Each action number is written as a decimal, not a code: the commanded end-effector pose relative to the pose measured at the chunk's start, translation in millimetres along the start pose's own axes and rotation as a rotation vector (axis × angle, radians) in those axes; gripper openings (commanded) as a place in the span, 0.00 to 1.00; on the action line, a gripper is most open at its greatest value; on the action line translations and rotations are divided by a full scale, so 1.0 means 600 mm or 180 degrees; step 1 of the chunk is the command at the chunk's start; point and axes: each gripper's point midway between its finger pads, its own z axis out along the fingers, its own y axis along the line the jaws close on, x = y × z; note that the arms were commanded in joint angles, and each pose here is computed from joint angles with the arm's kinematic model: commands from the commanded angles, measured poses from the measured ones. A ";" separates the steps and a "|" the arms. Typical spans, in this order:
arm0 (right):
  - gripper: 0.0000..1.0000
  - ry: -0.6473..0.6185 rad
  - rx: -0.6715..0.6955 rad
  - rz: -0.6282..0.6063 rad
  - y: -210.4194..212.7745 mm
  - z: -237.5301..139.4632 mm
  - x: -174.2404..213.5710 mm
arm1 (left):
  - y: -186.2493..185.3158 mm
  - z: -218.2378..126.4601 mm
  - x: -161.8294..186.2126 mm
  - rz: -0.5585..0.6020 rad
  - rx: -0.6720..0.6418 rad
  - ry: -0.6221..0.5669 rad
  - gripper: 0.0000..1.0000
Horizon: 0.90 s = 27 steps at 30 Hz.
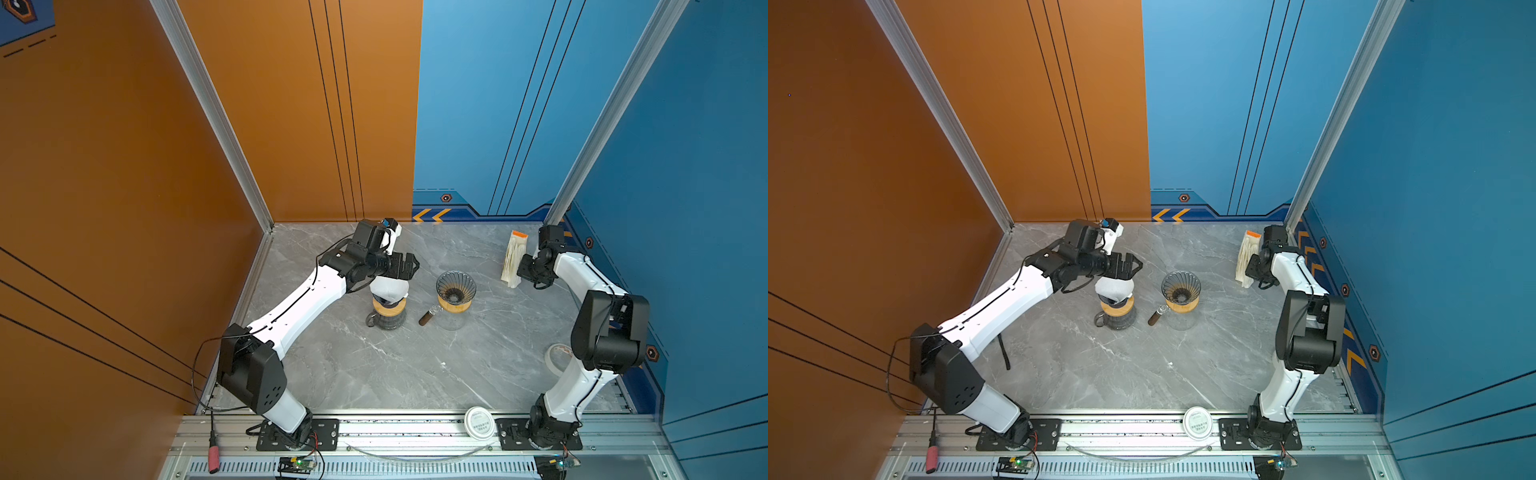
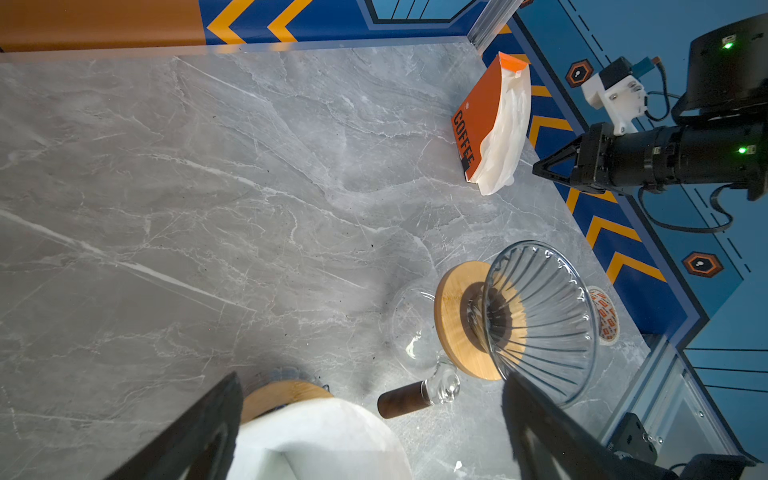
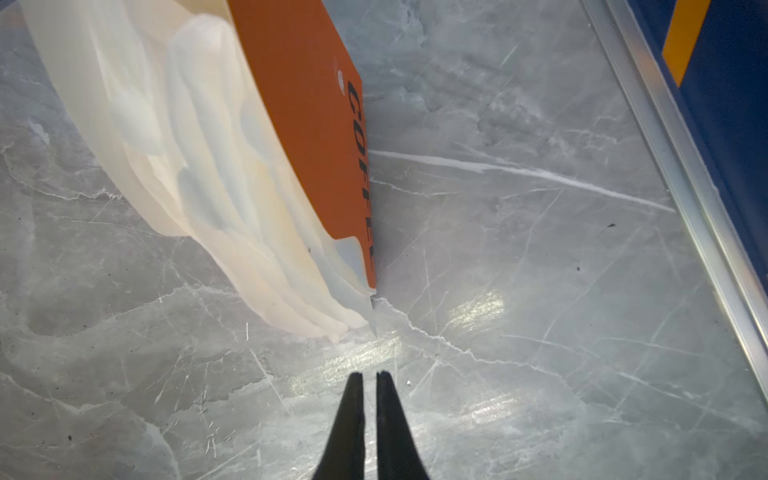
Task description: Place the coffee filter in the dripper
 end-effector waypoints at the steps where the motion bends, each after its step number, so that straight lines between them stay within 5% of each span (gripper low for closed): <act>1: 0.19 0.0162 -0.0060 -0.0027 -0.001 0.014 0.023 | -0.015 -0.005 -0.006 0.0027 0.0059 0.0006 0.98; 27: 0.18 0.0295 -0.0059 0.0025 -0.005 0.071 0.011 | -0.019 0.000 -0.008 0.0027 0.0059 0.0023 0.98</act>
